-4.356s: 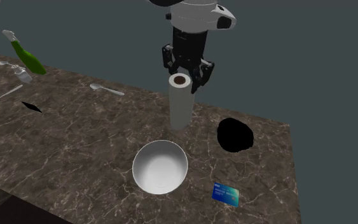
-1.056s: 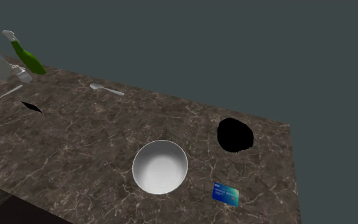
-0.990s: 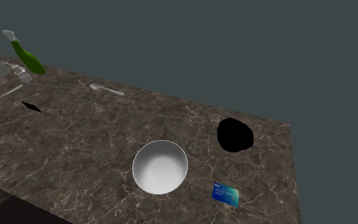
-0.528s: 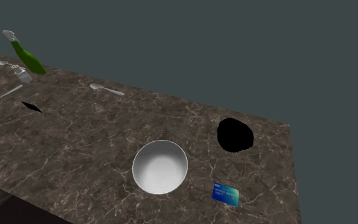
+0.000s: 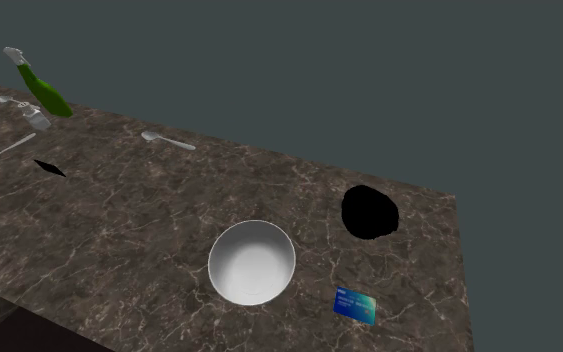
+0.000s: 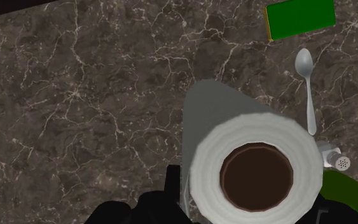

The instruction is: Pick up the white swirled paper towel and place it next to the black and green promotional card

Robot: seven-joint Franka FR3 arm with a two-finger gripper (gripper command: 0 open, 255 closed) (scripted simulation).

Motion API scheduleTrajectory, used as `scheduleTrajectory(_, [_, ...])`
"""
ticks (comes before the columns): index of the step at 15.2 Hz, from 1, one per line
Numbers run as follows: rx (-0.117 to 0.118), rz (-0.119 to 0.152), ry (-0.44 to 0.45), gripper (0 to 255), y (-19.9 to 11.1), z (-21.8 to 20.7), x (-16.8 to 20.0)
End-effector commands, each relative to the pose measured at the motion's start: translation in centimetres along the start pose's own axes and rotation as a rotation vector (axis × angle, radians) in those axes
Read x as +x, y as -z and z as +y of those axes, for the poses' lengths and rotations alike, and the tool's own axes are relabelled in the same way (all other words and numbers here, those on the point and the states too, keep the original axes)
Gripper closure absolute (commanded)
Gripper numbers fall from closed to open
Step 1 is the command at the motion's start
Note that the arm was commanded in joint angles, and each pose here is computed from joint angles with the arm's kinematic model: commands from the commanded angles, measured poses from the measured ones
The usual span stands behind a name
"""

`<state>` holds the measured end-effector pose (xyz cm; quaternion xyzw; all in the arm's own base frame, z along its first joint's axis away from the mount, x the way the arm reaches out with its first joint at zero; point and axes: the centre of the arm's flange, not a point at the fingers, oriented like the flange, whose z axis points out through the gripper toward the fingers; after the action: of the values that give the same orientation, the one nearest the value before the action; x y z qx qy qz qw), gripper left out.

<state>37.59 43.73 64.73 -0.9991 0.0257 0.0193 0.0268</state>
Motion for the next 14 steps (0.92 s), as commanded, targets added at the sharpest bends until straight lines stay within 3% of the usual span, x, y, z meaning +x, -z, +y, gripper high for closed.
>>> scheduleTrajectory(1, [0.0, 0.0, 0.0, 255, -1.1, 0.1, 0.1])
scheduleTrajectory(14, [0.0, 0.0, 0.0, 255, -7.9, 0.4, 0.3])
